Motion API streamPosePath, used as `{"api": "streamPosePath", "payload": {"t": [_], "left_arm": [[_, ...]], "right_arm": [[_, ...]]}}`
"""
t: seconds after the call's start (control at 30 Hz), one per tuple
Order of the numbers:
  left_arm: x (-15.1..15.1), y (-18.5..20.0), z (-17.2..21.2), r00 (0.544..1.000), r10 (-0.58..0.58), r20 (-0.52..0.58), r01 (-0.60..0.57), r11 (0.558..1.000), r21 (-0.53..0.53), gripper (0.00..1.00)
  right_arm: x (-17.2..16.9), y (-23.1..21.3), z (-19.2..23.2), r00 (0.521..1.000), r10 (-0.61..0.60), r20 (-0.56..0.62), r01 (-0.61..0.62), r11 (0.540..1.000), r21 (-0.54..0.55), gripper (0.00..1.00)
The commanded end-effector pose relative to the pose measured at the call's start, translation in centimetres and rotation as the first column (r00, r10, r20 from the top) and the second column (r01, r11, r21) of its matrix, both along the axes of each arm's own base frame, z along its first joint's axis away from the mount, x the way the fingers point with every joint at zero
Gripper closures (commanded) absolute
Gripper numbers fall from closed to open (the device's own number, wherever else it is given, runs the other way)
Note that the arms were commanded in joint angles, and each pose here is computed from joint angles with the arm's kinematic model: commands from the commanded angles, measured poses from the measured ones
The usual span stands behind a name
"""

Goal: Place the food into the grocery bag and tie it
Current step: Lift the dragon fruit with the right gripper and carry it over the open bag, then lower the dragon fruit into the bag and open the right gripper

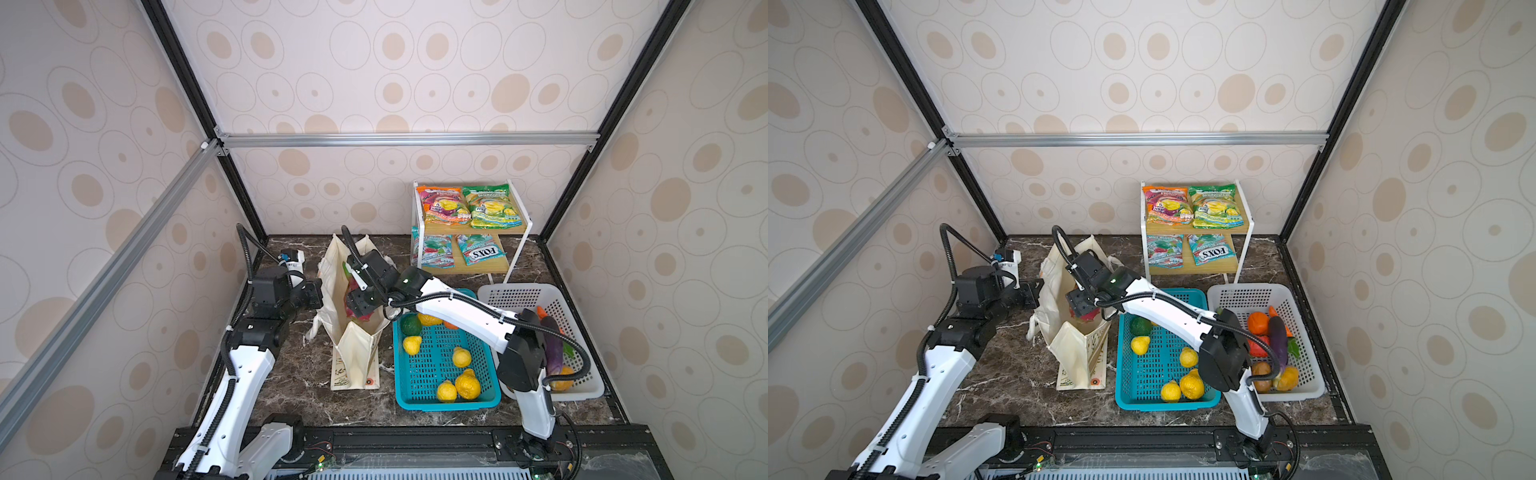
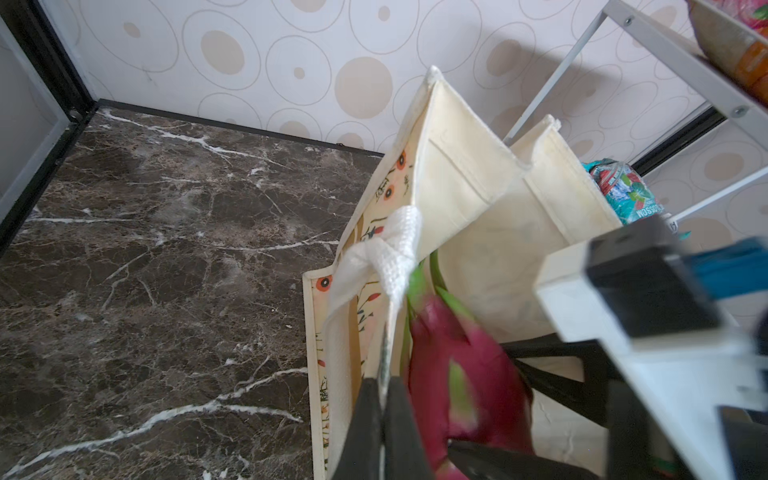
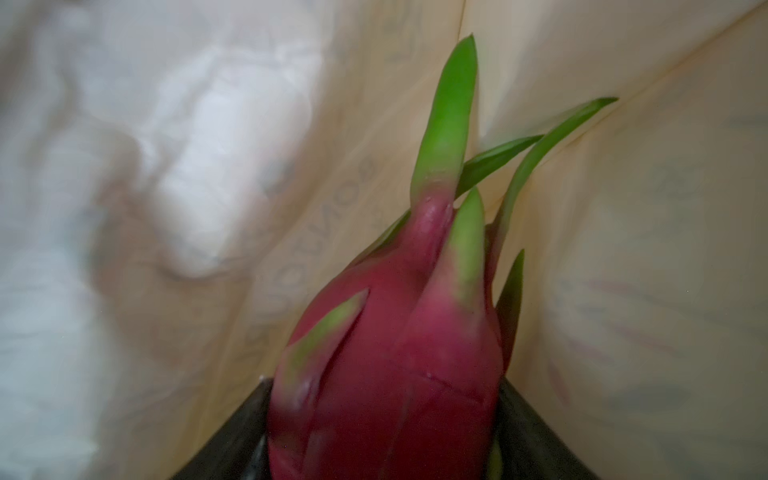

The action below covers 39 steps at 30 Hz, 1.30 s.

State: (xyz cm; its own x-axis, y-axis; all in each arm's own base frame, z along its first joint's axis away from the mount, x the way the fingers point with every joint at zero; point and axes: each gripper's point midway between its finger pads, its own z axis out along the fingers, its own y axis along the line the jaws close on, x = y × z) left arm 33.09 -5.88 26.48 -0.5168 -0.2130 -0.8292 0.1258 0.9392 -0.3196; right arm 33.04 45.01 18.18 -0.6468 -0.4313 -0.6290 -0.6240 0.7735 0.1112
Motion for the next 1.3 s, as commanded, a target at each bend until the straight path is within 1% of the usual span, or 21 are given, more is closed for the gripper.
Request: {"api": "streamPosePath", "payload": {"t": [0.0, 0.1, 0.37, 0.5, 0.6, 0.7, 0.8, 1.0, 1.1, 1.27], "left_arm": [[0.2, -0.3, 1.8, 0.999, -0.013, 0.032, 0.014, 1.000, -0.013, 1.00], [0.2, -0.2, 1.8, 0.999, -0.011, 0.033, 0.012, 1.000, -0.014, 1.00], [-0.1, -0.1, 1.8, 0.999, -0.009, 0.032, 0.010, 1.000, -0.008, 1.00], [-0.2, 0.2, 1.6, 0.999, 0.004, 0.032, -0.005, 1.000, 0.001, 1.00], [-0.2, 0.2, 1.4, 1.000, 0.009, 0.027, -0.009, 1.000, 0.002, 1.00], [-0.2, 0.4, 1.2, 0.999, 0.019, 0.029, -0.019, 1.000, 0.007, 1.00], [-0.3, 0.8, 1.2, 0.999, 0.037, 0.039, -0.038, 0.999, 0.013, 1.00], [-0.2, 1.0, 1.3, 0.998, 0.049, 0.040, -0.050, 0.998, 0.023, 1.00], [-0.2, 1.2, 1.3, 0.998, 0.058, 0.038, -0.059, 0.998, 0.029, 1.00], [-0.2, 1.4, 1.8, 0.997, 0.067, 0.049, -0.068, 0.997, 0.030, 1.00]], "right_arm": [[0.3, 0.4, -0.7, 0.999, -0.042, -0.003, 0.042, 0.999, 0.025, 0.32], [0.2, 0.7, -3.5, 0.998, -0.053, -0.045, 0.054, 0.999, 0.001, 0.32], [0.6, 0.4, -9.6, 0.988, -0.114, -0.108, 0.104, 0.990, -0.097, 0.31], [0.5, 0.3, -11.5, 0.983, -0.128, -0.134, 0.112, 0.986, -0.123, 0.31], [0.6, 0.2, -12.0, 0.981, -0.136, -0.136, 0.117, 0.984, -0.137, 0.26], [0.5, 0.3, -11.0, 0.982, -0.131, -0.138, 0.112, 0.984, -0.138, 0.16], [0.4, 0.6, -9.1, 0.984, -0.113, -0.138, 0.097, 0.988, -0.118, 0.00], [0.4, -0.1, -4.4, 0.987, -0.129, -0.094, 0.119, 0.987, -0.106, 0.00], [-0.3, -0.1, -2.0, 0.993, -0.098, -0.072, 0.092, 0.993, -0.080, 0.00], [-0.7, -0.5, 2.4, 0.997, -0.083, -0.011, 0.082, 0.996, -0.031, 0.00]]}}
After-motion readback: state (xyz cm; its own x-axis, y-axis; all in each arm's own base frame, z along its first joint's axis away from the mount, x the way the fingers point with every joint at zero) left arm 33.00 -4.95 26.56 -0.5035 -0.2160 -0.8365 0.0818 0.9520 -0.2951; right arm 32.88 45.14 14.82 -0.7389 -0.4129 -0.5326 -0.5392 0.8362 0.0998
